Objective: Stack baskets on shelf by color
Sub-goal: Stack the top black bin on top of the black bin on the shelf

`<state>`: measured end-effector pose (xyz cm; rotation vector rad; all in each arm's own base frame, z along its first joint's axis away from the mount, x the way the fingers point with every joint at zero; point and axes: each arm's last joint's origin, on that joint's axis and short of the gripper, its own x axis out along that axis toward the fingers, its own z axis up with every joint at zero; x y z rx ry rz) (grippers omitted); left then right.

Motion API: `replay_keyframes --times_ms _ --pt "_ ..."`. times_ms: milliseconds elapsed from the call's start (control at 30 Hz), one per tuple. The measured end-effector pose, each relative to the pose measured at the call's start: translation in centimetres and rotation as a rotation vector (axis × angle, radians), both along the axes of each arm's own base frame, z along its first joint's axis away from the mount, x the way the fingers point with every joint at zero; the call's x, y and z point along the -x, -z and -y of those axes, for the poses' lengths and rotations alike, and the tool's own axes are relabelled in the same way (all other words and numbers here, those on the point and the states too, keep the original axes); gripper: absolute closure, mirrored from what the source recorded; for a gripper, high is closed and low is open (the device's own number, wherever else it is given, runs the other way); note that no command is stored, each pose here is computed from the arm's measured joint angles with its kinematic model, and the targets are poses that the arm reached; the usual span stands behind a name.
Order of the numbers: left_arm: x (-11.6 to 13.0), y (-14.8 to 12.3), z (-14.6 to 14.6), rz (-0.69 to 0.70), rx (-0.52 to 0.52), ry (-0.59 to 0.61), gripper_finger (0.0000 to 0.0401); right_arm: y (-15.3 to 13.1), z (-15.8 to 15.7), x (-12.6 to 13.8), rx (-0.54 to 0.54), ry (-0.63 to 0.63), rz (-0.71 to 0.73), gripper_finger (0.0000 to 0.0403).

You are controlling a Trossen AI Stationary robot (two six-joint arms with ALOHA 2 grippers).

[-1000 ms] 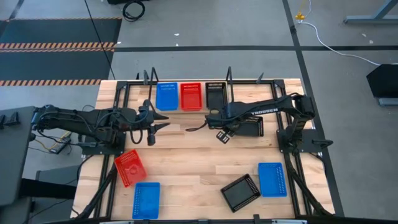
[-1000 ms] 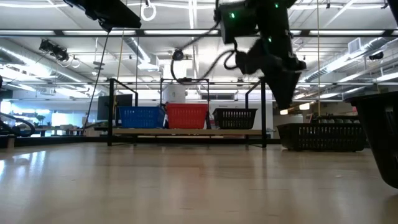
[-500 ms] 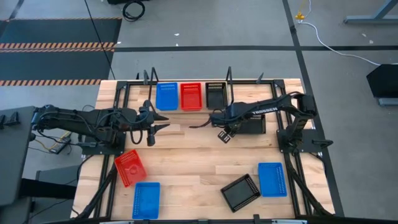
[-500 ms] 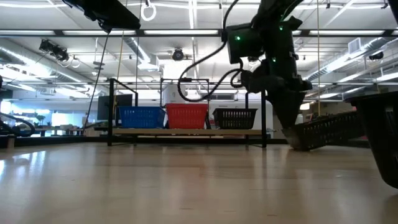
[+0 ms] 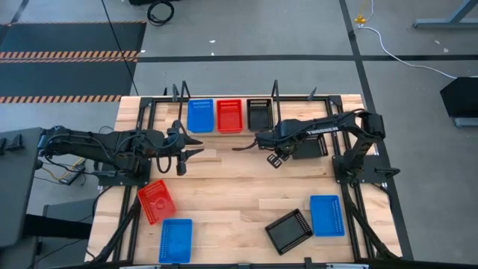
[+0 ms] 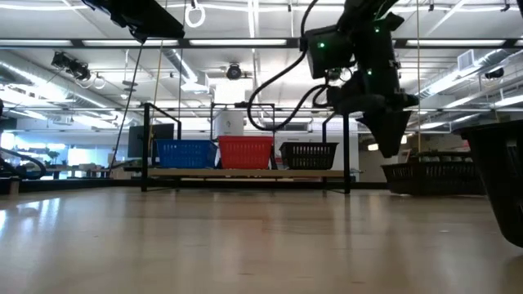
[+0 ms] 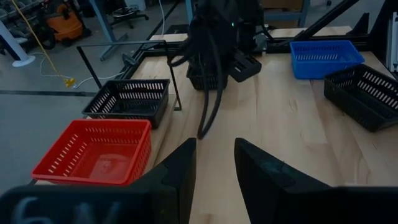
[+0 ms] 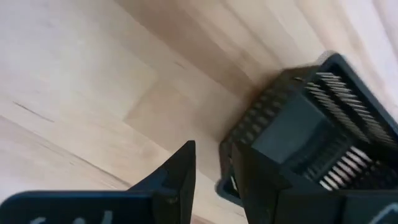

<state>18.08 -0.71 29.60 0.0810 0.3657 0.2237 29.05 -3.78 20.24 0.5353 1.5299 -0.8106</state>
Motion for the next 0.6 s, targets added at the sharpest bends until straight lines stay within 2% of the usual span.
replay_keyframes --times_ms 267,433,600 --pt "0.0 0.0 0.0 0.000 0.003 -0.001 0.0284 -0.4 1.2 1.0 0.072 0.052 -0.076 0.0285" --pt "0.0 0.0 0.1 0.002 0.025 0.009 0.0284 0.2 2.0 1.0 0.069 0.062 -0.045 0.0257" --pt "0.0 0.1 0.1 -0.003 0.028 0.017 0.0284 2.2 2.5 2.5 0.050 0.083 -0.113 0.0223"
